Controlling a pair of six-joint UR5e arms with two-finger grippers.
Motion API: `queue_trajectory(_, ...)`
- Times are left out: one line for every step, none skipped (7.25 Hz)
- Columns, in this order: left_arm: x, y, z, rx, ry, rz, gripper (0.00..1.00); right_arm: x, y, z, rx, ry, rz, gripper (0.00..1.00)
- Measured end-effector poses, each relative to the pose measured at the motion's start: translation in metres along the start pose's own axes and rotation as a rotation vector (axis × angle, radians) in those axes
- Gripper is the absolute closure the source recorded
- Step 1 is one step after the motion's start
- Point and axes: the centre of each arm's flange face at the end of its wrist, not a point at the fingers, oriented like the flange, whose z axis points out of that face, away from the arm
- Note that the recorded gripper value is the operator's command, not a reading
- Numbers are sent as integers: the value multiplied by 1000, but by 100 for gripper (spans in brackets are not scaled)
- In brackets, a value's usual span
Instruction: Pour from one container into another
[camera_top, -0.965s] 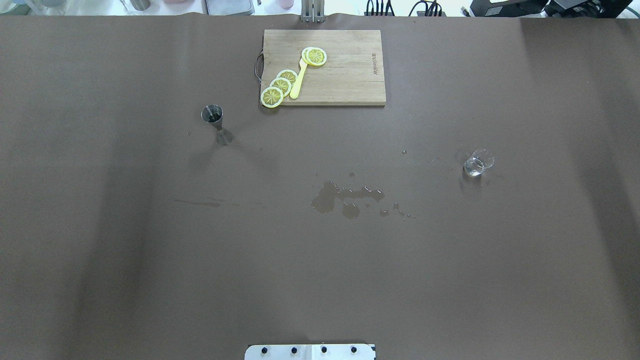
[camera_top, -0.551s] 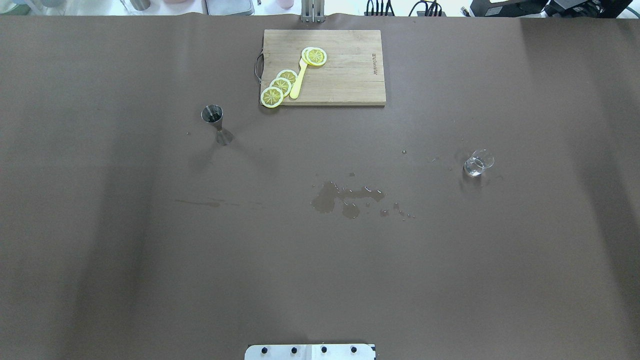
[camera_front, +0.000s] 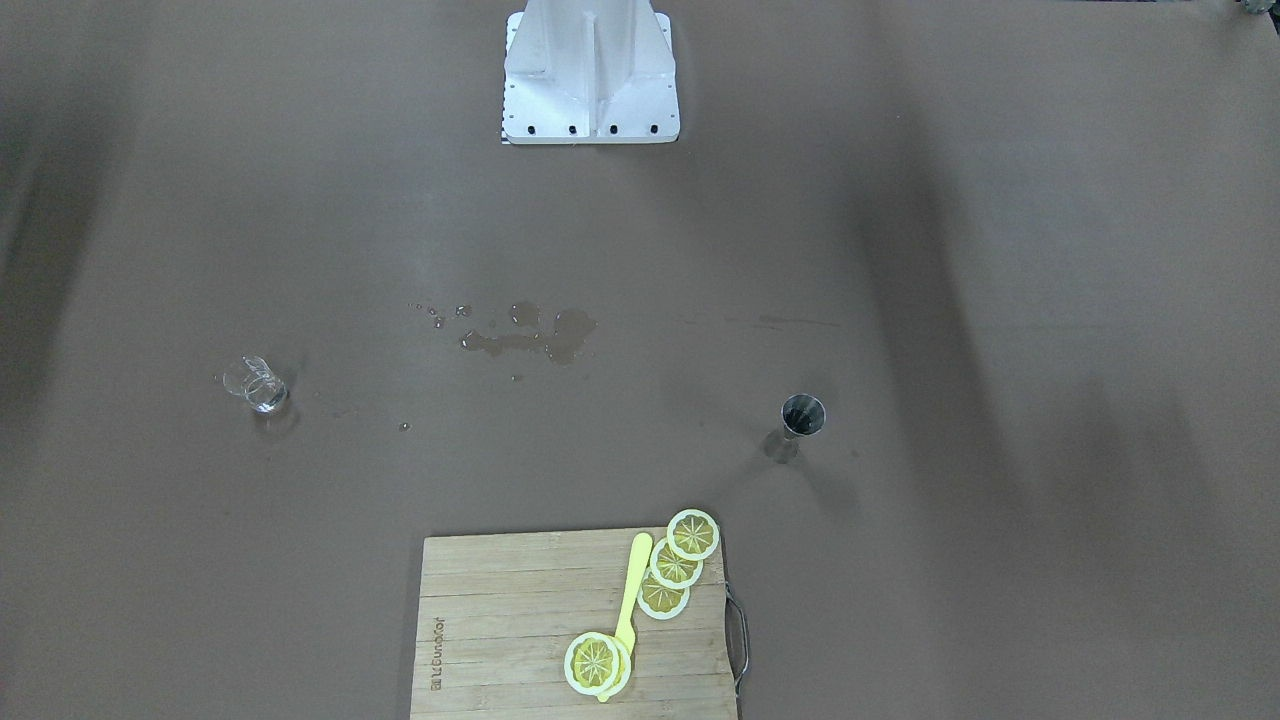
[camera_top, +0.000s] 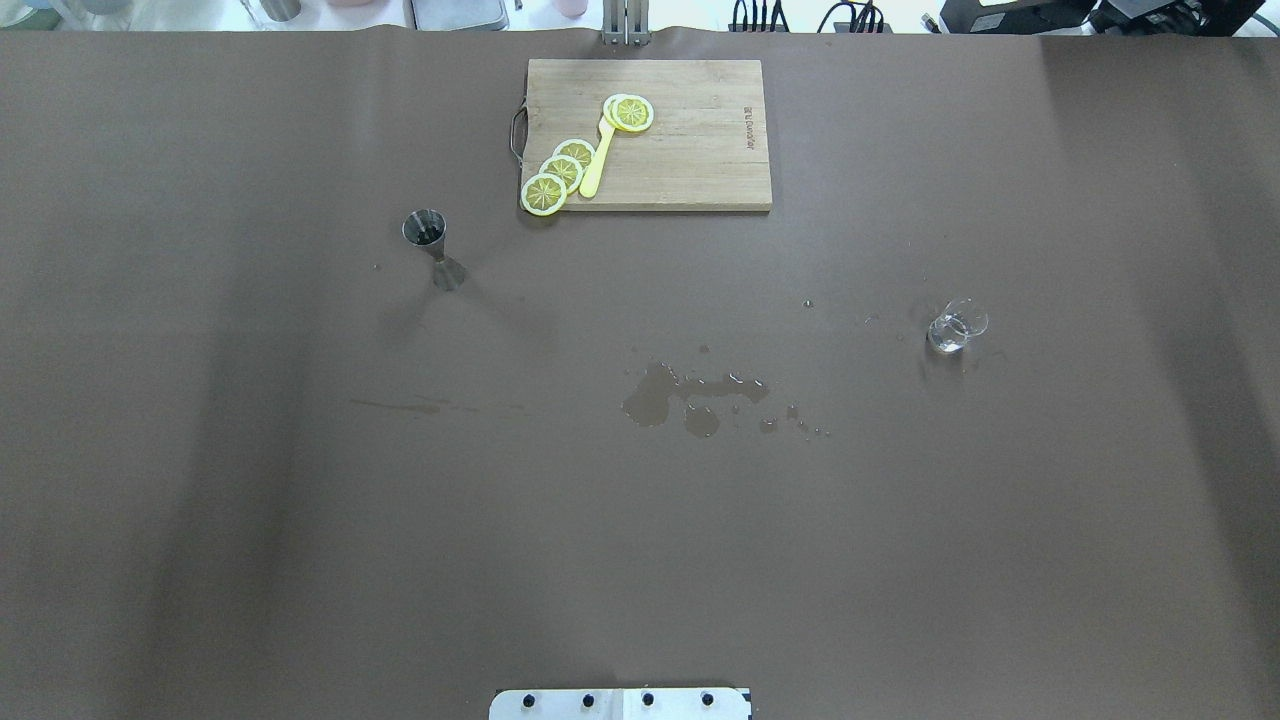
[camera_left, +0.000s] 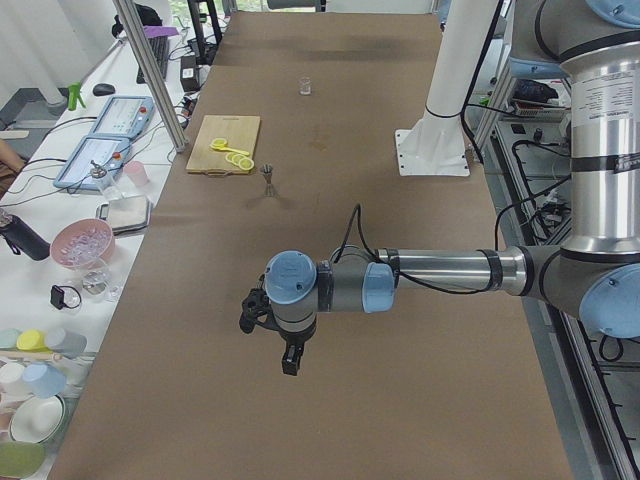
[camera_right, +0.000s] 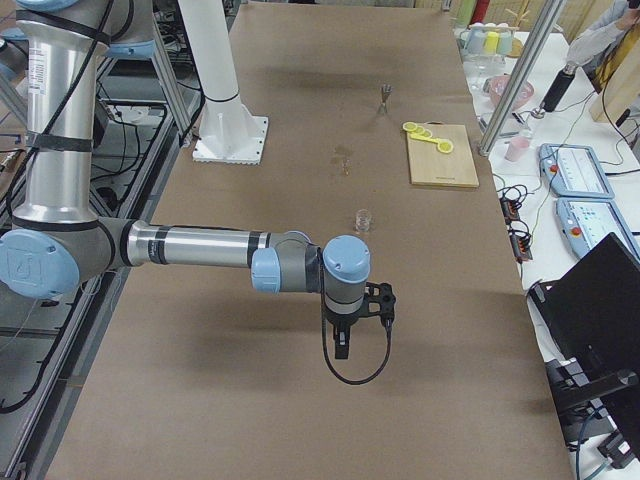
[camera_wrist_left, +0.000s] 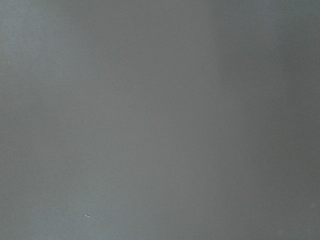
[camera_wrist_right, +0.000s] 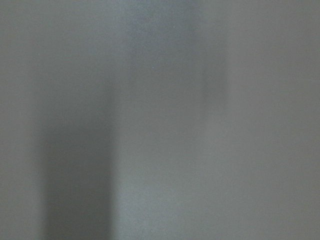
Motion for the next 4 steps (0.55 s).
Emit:
queue_trajectory(0, 0, 0, 1, 0, 0, 2, 0, 0, 0, 0, 0, 0, 0)
queue_trajectory(0, 0, 0, 1, 1, 0, 2, 0, 0, 0, 1, 0, -1, 0)
queue_trajectory(0, 0, 0, 1, 1, -1, 2, -1, 0, -1, 1, 0, -1, 0)
queue_trajectory(-1, -1, 1, 0, 1, -2, 2, -1, 0, -1, 2, 0, -1, 0)
